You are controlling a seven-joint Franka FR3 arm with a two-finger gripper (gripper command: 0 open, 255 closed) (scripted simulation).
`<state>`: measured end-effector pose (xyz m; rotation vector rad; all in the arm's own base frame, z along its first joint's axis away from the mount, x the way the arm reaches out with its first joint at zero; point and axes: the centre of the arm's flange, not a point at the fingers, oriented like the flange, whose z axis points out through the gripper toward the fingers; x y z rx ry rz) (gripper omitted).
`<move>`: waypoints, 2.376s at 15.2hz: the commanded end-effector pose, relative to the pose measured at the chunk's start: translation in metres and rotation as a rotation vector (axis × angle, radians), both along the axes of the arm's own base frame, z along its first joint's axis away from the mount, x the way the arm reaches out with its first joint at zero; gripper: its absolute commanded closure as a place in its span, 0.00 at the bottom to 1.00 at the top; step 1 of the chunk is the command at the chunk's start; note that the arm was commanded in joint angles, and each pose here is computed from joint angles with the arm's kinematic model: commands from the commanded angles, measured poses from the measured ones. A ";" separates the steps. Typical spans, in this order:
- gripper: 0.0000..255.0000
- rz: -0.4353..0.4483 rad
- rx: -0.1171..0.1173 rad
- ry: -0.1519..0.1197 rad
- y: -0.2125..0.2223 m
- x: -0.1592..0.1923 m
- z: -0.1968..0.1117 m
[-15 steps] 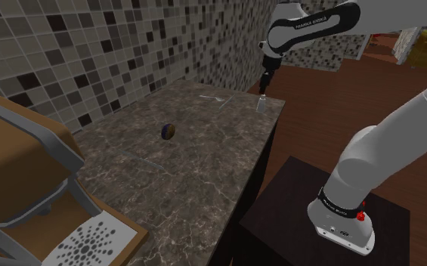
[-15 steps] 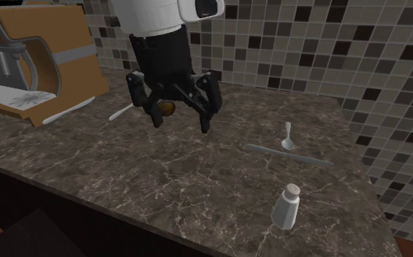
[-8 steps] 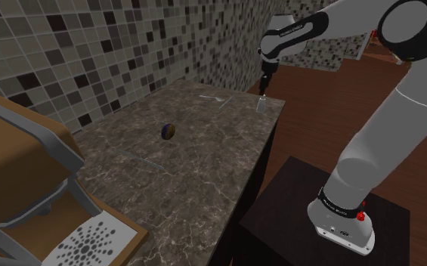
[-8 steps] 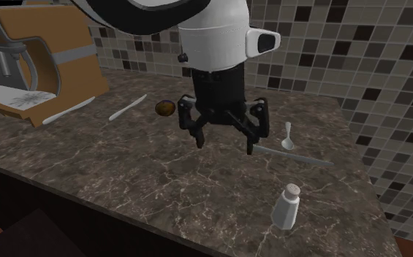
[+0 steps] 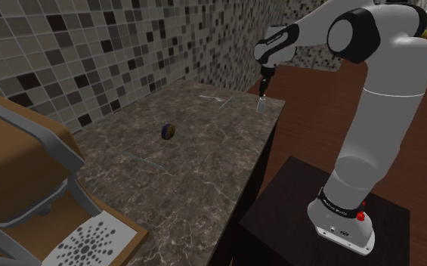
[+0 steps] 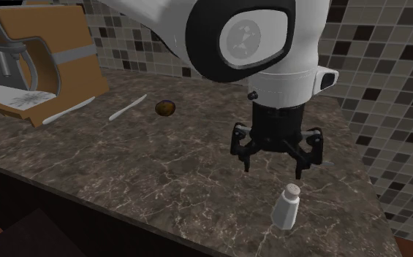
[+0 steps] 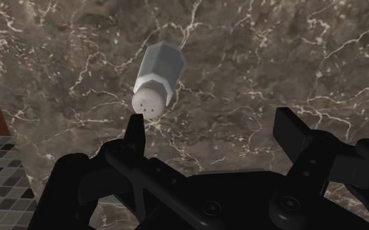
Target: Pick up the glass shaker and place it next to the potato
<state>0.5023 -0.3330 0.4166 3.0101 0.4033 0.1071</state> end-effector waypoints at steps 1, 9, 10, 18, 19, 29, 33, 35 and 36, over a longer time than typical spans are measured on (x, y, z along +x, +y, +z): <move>0.00 0.004 -0.005 0.005 -0.022 0.013 -0.013; 0.00 0.005 -0.008 0.010 -0.040 0.023 -0.054; 0.00 0.005 -0.008 0.010 -0.041 0.024 -0.059; 0.00 0.005 -0.008 0.010 -0.041 0.024 -0.062; 1.00 0.005 -0.008 0.010 -0.041 0.024 -0.062; 1.00 0.005 -0.008 0.010 -0.041 0.024 -0.057; 1.00 0.005 -0.008 0.010 -0.041 0.024 -0.036; 1.00 0.005 -0.008 0.010 -0.041 0.024 -0.025; 1.00 0.005 -0.008 0.010 -0.041 0.024 -0.020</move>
